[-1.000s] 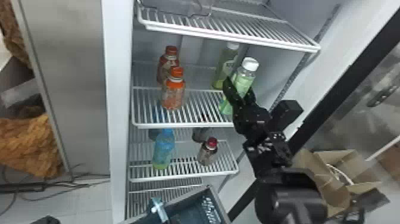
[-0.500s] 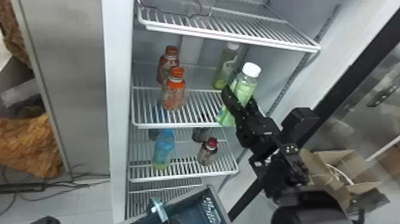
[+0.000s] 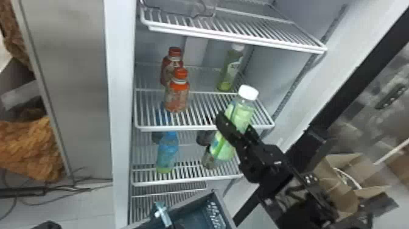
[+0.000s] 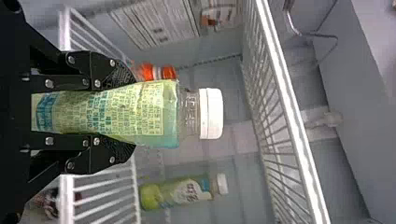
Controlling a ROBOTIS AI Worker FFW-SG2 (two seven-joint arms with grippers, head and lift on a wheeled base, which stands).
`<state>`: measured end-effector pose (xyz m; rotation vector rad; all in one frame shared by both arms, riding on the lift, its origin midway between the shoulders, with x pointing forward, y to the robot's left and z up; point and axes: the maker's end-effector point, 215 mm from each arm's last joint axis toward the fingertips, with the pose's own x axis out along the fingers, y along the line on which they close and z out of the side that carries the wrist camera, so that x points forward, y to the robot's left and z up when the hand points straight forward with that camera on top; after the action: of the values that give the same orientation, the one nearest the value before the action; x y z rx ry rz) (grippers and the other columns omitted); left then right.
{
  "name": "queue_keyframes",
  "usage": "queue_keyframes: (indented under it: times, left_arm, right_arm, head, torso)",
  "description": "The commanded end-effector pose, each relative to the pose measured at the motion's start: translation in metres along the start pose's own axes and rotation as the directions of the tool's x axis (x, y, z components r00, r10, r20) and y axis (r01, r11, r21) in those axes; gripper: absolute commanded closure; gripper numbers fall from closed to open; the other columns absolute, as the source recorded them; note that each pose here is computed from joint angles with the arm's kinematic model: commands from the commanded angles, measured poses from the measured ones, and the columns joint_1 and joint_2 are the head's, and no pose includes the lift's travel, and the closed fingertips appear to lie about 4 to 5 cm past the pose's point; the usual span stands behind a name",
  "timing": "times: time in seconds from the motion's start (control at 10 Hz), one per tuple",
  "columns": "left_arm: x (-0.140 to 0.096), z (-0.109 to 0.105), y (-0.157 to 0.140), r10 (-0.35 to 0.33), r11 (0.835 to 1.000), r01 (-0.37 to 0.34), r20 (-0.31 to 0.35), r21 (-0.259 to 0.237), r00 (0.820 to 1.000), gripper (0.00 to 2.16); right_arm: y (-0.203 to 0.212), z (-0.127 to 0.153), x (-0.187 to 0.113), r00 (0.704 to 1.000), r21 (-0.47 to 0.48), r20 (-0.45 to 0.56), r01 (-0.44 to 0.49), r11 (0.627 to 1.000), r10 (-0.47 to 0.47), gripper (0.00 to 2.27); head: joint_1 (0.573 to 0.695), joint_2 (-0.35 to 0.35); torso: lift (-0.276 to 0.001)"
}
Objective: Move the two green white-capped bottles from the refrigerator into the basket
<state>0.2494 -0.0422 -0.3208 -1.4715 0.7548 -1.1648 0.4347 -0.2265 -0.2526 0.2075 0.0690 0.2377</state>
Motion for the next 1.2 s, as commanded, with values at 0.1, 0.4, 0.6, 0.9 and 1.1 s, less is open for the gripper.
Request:
queue_keyframes:
  times: [0.1, 0.4, 0.6, 0.9, 1.1]
  left_arm:
    - [0.0, 0.0, 0.0, 0.0, 1.0, 0.0, 0.001, -0.001, 1.0, 1.21]
    - [-0.001, 0.001, 0.001, 0.001, 1.0, -0.001, 0.005, -0.001, 1.0, 1.21]
    - [-0.002, 0.002, 0.001, 0.003, 1.0, -0.003, 0.011, 0.0, 1.0, 1.21]
    - [-0.002, 0.002, 0.001, 0.003, 1.0, -0.003, 0.011, 0.0, 1.0, 1.21]
    - [-0.002, 0.003, 0.001, 0.004, 1.0, -0.004, 0.012, 0.004, 1.0, 1.21]
  right_arm:
    - [0.031, -0.012, -0.028, 0.994, 0.07, -0.093, -0.046, 0.996, 0.052, 0.89]
    - [0.054, -0.035, -0.054, 0.972, 0.128, -0.217, -0.061, 0.99, 0.088, 0.89]
    - [0.083, -0.039, -0.078, 0.95, 0.165, -0.288, -0.079, 0.983, 0.125, 0.89]
    - [0.091, -0.05, -0.102, 0.921, 0.158, -0.372, -0.059, 0.986, 0.115, 0.89]
    - [0.096, -0.066, -0.121, 0.889, 0.158, -0.445, -0.041, 0.987, 0.108, 0.89]
  head:
    - [0.695, -0.35]
    - [0.695, -0.35]
    - [0.695, -0.35]
    - [0.695, -0.35]
    - [0.695, -0.35]
  torso:
    - [-0.004]
    - [-0.004]
    - [-0.004]
    - [-0.004]
    - [-0.004]
